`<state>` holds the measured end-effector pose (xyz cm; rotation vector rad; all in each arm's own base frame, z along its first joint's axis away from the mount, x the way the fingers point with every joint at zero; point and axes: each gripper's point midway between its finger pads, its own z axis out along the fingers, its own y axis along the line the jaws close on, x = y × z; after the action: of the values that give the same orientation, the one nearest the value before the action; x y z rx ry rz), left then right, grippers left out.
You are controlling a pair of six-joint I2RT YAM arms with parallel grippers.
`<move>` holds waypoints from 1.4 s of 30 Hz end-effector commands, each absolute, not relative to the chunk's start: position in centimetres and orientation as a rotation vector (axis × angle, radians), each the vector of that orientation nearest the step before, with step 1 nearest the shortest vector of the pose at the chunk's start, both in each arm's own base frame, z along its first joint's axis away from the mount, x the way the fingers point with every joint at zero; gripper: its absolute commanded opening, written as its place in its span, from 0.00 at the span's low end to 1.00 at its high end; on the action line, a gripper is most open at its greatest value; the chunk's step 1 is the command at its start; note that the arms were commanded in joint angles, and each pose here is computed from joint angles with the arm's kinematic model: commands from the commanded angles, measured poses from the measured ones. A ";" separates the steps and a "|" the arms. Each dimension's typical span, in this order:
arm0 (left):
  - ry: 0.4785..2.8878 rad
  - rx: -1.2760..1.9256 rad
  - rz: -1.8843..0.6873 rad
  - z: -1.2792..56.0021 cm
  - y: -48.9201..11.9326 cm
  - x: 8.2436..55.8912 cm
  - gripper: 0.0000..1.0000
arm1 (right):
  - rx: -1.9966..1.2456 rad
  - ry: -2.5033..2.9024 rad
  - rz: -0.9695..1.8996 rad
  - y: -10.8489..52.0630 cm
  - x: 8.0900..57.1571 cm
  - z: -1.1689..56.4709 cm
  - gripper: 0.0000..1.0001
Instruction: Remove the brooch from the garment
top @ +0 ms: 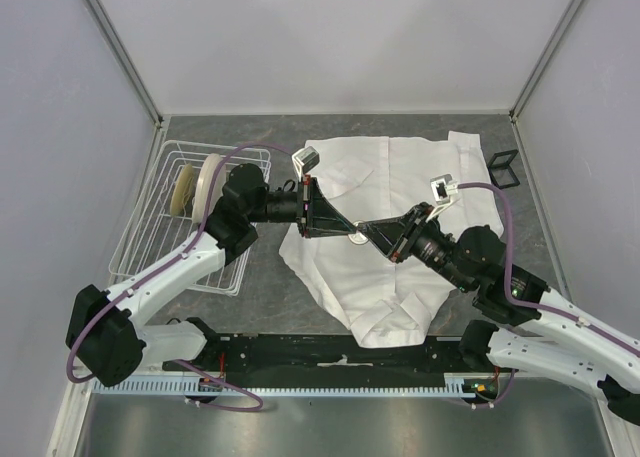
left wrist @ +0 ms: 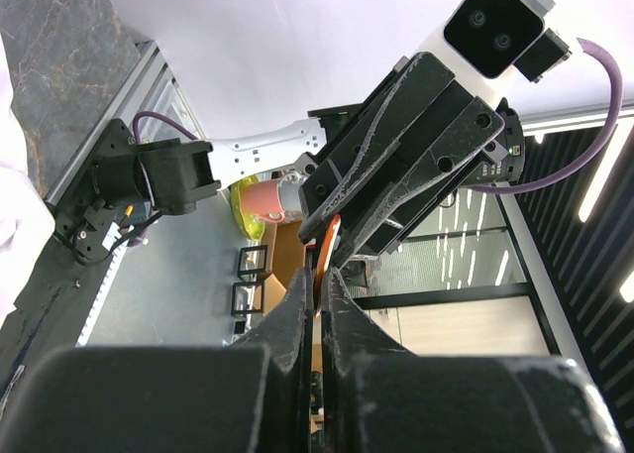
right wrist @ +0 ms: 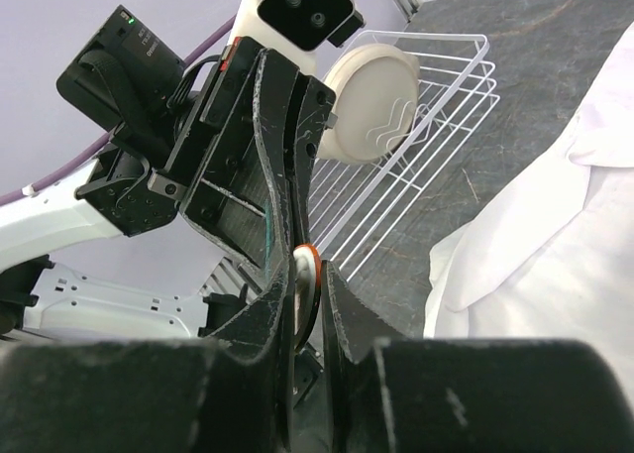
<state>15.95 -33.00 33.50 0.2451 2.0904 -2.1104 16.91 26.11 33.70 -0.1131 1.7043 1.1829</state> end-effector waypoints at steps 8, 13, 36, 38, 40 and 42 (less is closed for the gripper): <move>2.018 0.212 -2.180 36.8 -33.0 15.6 0.02 | -0.184 1.808 1.093 26.8 17.1 29.4 0.20; 2.039 0.199 -2.156 35.9 -33.2 16.0 0.02 | -0.084 1.815 1.156 27.2 17.3 29.5 0.27; 2.021 0.286 -2.028 33.0 -33.1 16.8 0.02 | 0.009 1.754 1.242 24.1 15.5 32.9 0.48; 2.017 0.293 -2.026 33.0 -33.0 16.8 0.02 | 0.007 1.752 1.241 24.3 15.7 33.0 0.44; 2.014 0.294 -2.024 33.0 -33.0 16.8 0.02 | -0.004 1.753 1.244 24.6 15.7 33.3 0.43; 2.005 0.309 -2.024 33.1 -33.0 16.7 0.02 | -0.006 1.758 1.239 24.9 15.9 33.3 0.41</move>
<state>16.91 -33.21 32.39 0.2214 2.0856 -2.0403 16.01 24.34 31.36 0.0055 1.7963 1.1985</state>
